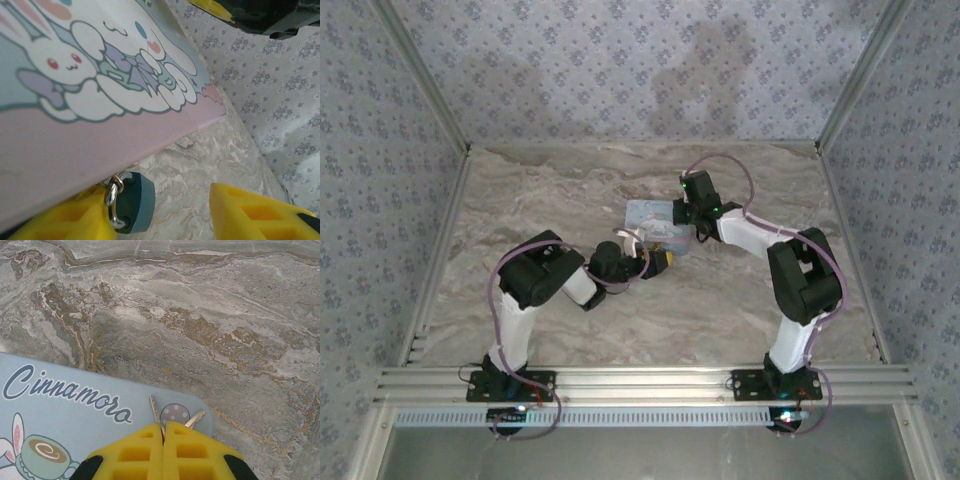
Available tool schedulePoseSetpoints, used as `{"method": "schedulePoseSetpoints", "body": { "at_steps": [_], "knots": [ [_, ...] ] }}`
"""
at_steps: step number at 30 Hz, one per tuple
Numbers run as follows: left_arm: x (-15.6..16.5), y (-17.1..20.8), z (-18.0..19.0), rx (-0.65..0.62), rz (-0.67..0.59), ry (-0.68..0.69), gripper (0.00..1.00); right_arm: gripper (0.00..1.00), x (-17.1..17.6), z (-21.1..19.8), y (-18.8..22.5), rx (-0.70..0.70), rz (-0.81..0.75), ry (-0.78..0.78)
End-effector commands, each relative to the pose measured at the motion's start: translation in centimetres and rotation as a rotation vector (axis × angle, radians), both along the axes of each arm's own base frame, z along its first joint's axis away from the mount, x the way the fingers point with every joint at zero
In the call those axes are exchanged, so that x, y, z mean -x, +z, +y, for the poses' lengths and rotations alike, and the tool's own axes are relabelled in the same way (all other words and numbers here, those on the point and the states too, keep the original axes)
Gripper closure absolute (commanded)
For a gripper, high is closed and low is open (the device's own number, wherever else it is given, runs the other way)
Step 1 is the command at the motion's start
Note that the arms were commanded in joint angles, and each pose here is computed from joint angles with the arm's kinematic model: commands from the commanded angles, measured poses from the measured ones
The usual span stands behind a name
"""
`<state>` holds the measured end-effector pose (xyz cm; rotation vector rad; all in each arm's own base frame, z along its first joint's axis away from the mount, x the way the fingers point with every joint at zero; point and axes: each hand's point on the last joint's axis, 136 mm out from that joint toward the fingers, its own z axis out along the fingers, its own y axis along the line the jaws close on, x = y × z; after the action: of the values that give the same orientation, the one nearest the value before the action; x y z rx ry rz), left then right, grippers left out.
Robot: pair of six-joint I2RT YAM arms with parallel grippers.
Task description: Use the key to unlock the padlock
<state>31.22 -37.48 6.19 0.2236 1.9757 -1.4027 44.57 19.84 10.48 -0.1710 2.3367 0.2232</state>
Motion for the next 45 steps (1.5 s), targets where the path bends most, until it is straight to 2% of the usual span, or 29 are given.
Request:
{"method": "schedulePoseSetpoints", "body": {
  "at_steps": [1, 6, 12, 14, 16, 19, 25, 30, 33, 36, 39, 42, 45],
  "knots": [
    [1.3, -2.0, 0.1, -0.003, 0.055, -0.027, 0.49, 1.0, 1.5, -1.2, -1.8, 0.044, 0.07, -0.007],
    [1.8, -1.8, 0.2, -0.009, 0.039, -0.029, 0.43, 1.0, 1.6, -1.2, -2.0, 0.041, 0.072, -0.01],
    [1.4, -2.8, 0.6, -0.032, 0.069, 0.01, 0.49, 1.0, 1.7, -1.2, -2.1, 0.034, 0.069, -0.011],
    [1.1, -3.4, 0.9, -0.047, 0.088, 0.04, 0.48, 1.0, 1.7, -1.2, -2.1, 0.033, 0.07, -0.01],
    [0.9, -3.8, 1.2, -0.066, 0.095, 0.062, 0.43, 1.0, 1.8, -1.2, -2.0, 0.033, 0.068, -0.007],
    [0.7, -3.9, 1.2, -0.072, 0.096, 0.07, 0.44, 1.0, 1.7, -1.3, -1.8, 0.034, 0.063, -0.009],
    [0.2, -5.0, 1.1, -0.099, 0.136, 0.086, 0.52, 1.0, 1.8, -1.4, -1.8, 0.029, 0.062, -0.015],
    [0.0, -5.8, 1.3, -0.099, 0.156, 0.1, 0.62, 1.0, 1.9, -1.4, -1.8, 0.027, 0.061, -0.013],
    [-0.1, -6.0, 1.5, -0.09, 0.169, 0.098, 0.74, 1.0, 2.0, -1.5, -1.7, 0.028, 0.057, -0.014],
    [-0.3, -6.1, 1.8, -0.083, 0.174, 0.108, 0.78, 1.0, 2.0, -1.7, -1.7, 0.027, 0.057, -0.016],
    [-0.4, -6.0, 2.0, -0.08, 0.178, 0.111, 0.76, 1.0, 2.1, -1.7, -1.7, 0.025, 0.056, -0.015],
    [-0.5, -6.0, 2.2, -0.083, 0.184, 0.118, 0.64, 1.0, 2.1, -1.7, -1.9, 0.024, 0.059, -0.015],
    [-0.6, -6.0, 2.1, -0.081, 0.191, 0.125, 0.63, 1.0, 2.1, -1.7, -1.9, 0.023, 0.059, -0.016]
  ]
}}
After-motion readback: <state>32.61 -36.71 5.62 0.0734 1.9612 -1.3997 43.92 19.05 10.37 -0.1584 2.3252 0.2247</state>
